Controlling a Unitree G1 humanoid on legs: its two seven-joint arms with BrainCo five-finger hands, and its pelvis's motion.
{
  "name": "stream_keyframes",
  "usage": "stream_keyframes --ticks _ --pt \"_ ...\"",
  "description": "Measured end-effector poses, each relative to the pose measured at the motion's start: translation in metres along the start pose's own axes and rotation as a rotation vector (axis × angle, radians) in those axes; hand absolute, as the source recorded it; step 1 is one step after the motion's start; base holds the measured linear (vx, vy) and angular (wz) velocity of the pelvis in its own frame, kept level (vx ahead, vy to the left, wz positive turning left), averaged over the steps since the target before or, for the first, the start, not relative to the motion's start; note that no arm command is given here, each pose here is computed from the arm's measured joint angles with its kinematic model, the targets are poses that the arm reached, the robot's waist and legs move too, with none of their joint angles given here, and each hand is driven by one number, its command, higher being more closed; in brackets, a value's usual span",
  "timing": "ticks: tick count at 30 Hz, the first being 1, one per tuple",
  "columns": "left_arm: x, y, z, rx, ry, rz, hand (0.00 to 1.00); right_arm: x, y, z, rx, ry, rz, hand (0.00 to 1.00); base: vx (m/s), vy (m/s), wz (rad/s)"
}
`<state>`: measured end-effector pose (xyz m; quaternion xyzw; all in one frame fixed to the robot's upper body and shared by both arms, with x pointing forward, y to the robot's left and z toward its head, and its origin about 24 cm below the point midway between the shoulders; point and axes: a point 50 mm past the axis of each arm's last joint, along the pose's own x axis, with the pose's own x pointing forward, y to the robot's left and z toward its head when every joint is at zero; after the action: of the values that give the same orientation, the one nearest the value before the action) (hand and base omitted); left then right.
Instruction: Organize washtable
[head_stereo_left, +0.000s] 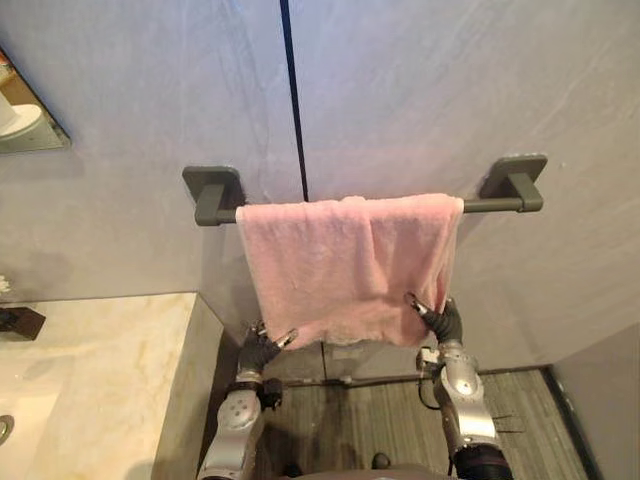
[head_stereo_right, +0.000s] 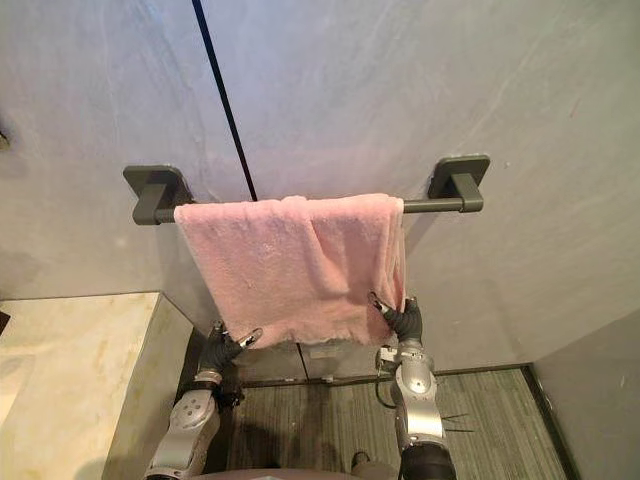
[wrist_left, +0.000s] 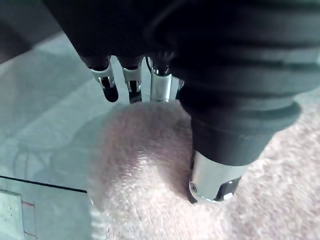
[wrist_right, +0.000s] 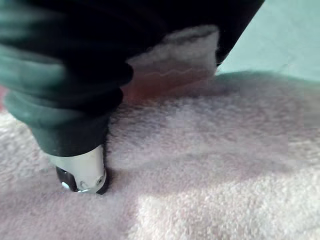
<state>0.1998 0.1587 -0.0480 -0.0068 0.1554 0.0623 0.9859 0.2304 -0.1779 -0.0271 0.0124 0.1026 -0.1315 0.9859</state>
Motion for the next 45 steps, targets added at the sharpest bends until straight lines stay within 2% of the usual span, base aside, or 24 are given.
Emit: stream_keyframes --ticks 7,14,17,22,24,28,31,33,35,37,38,40,41,43,44,45 --pt "-0.013 0.028 -0.018 -0.02 0.087 0.129 0.0 -0.027 -0.036 -0.038 -0.053 0.191 -0.143 0.0 -0.01 -0.003 0.0" --pt "-0.015 0.031 -0.017 -0.077 0.085 0.148 0.0 -0.035 -0.051 -0.042 -0.066 0.204 -0.203 0.0 -0.01 -0.003 0.0" --pt "-0.019 0.041 -0.009 -0.119 0.044 0.202 0.0 -0.038 -0.062 -0.033 -0.062 0.168 -0.265 0.0 0.0 0.0 0.0" --pt "-0.026 0.048 0.022 -0.189 -0.095 0.258 0.0 -0.042 -0.095 0.006 -0.048 0.003 -0.464 0.0 0.0 0.0 0.0" --pt "-0.03 0.05 0.053 -0.232 -0.234 0.279 0.0 -0.047 -0.108 0.039 -0.067 -0.141 -0.556 0.0 0.0 0.0 0.0" --pt "-0.042 0.061 0.086 -0.285 -0.386 0.361 0.0 -0.06 -0.122 0.092 -0.097 -0.381 -0.675 0.0 0.0 -0.002 -0.01" --pt "-0.073 0.079 0.157 -0.274 -0.792 0.418 0.0 -0.071 -0.117 0.14 -0.082 -0.633 -0.676 0.0 0.0 0.0 0.0" --pt "-0.086 0.079 0.185 -0.263 -0.967 0.386 0.0 -0.074 -0.109 0.165 -0.077 -0.775 -0.621 0.0 -0.05 0.002 -0.01" --pt "-0.094 0.074 0.202 -0.26 -1.076 0.309 0.0 -0.076 -0.089 0.195 -0.075 -0.945 -0.485 0.0 -0.07 0.003 -0.01" --pt "-0.093 0.057 0.216 -0.277 -1.142 0.109 0.0 -0.075 -0.056 0.223 -0.046 -1.112 -0.182 0.0 -0.05 -0.003 0.0" --pt "-0.091 0.05 0.219 -0.273 -1.149 0.05 0.0 -0.074 -0.045 0.229 -0.044 -1.144 -0.103 0.0 -0.05 -0.008 0.02" --pt "-0.088 0.025 0.225 -0.292 -1.153 -0.174 0.0 -0.078 -0.011 0.242 0.007 -1.218 0.199 0.0 -0.05 -0.016 0.02" --pt "-0.088 0.02 0.226 -0.298 -1.152 -0.223 0.0 -0.079 -0.003 0.243 0.018 -1.228 0.263 0.0 -0.04 -0.018 0.02" --pt "-0.088 -0.003 0.228 -0.322 -1.135 -0.429 0.0 -0.084 0.023 0.245 0.056 -1.229 0.514 0.0 -0.01 -0.011 0.04" --pt "-0.087 -0.01 0.227 -0.323 -1.123 -0.485 0.0 -0.086 0.029 0.245 0.058 -1.223 0.577 0.0 0.0 0.0 0.0" --pt "-0.084 -0.023 0.225 -0.322 -1.09 -0.602 0.0 -0.089 0.039 0.243 0.054 -1.205 0.701 0.0 0.0 0.0 0.0"
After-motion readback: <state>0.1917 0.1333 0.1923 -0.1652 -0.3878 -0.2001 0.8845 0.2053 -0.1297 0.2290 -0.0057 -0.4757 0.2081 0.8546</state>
